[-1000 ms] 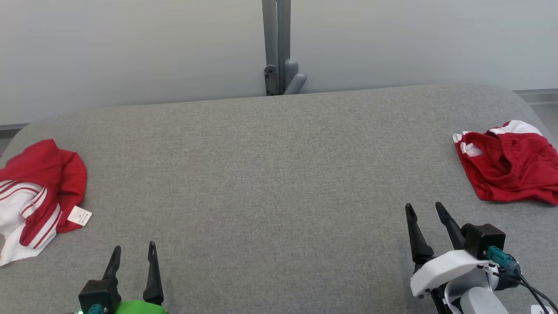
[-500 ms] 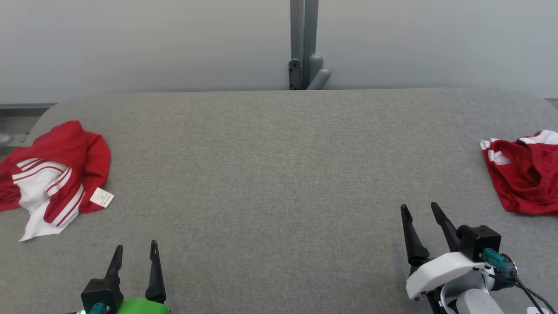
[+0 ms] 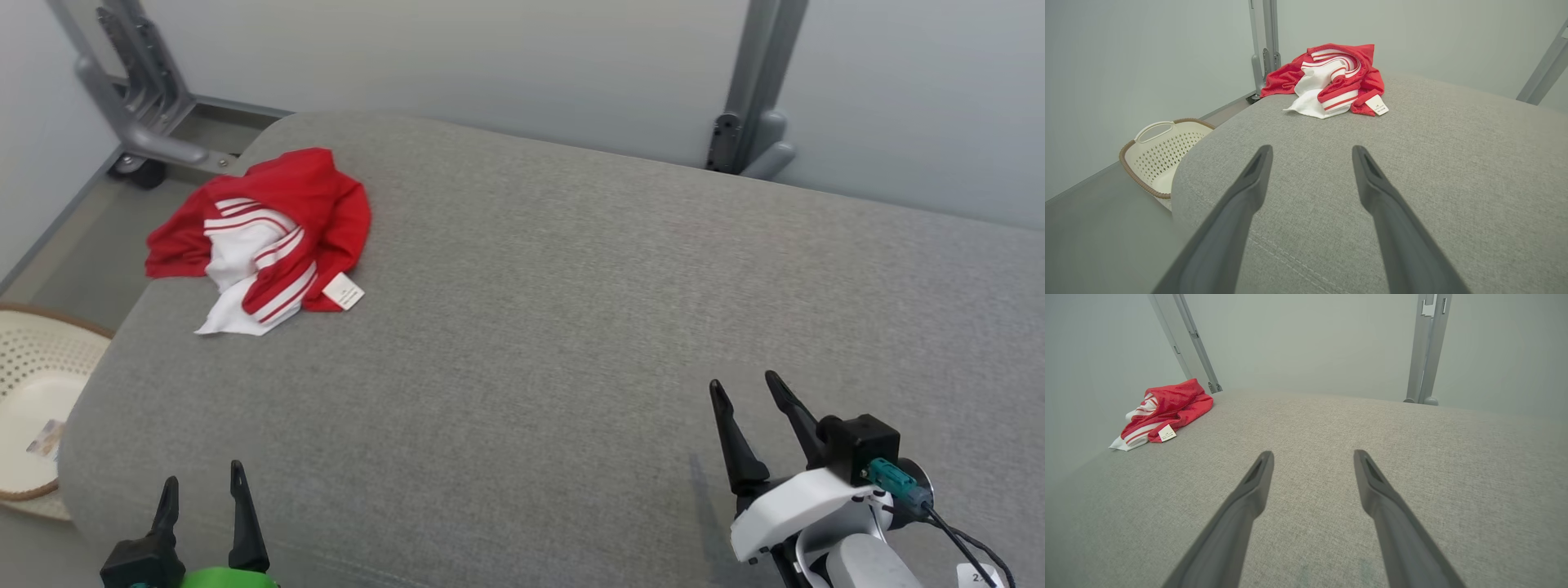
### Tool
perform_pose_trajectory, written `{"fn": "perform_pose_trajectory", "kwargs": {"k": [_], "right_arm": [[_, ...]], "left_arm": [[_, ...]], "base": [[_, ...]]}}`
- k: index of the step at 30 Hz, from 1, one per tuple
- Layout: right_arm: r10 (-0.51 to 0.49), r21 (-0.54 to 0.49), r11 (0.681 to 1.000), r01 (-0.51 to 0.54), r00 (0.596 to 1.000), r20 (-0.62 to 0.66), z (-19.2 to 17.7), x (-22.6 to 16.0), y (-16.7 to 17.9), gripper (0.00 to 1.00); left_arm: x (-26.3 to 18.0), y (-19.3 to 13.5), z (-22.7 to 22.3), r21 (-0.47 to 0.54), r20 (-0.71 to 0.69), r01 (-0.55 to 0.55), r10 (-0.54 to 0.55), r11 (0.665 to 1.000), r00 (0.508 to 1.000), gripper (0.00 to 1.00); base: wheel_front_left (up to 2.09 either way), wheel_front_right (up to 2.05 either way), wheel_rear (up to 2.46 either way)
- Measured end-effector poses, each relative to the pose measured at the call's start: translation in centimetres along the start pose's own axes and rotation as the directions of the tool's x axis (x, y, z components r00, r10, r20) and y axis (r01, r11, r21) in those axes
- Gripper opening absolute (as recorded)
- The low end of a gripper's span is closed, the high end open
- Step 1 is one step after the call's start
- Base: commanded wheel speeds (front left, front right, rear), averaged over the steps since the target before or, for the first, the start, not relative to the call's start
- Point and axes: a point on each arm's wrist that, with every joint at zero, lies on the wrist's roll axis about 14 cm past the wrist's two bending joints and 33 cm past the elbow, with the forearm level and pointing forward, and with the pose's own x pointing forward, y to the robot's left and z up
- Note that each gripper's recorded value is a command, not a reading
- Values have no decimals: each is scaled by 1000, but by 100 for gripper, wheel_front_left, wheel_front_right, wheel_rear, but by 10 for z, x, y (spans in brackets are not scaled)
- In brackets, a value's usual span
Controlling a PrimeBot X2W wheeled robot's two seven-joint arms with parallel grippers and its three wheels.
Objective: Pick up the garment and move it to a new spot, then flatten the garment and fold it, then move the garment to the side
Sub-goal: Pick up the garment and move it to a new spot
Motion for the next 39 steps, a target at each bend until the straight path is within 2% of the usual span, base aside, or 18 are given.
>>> {"fn": "perform_pose_trajectory", "kwargs": {"k": [9,16,22,29,39], "right_arm": [[153,5,988,-153,988,-28,-10,24,49,100],[174,-9,985,-174,984,-34,-14,30,53,100],[163,-19,986,-163,987,-14,-11,40,41,100],[145,-56,988,-144,989,7,-7,53,15,100],[69,-78,995,-70,998,-11,-16,62,-35,100]], "left_arm": [[-30,52,-5,-23,-12,-162,161,987,987,100],[-26,51,-13,-83,-45,-159,156,984,987,100],[22,29,5,-68,-13,-70,69,995,998,100],[98,6,34,21,14,38,-39,999,999,100],[186,-21,24,89,-102,109,-100,990,990,100]], "base": [[0,0,0],[0,0,0],[0,0,0],[0,0,0],[0,0,0]]}}
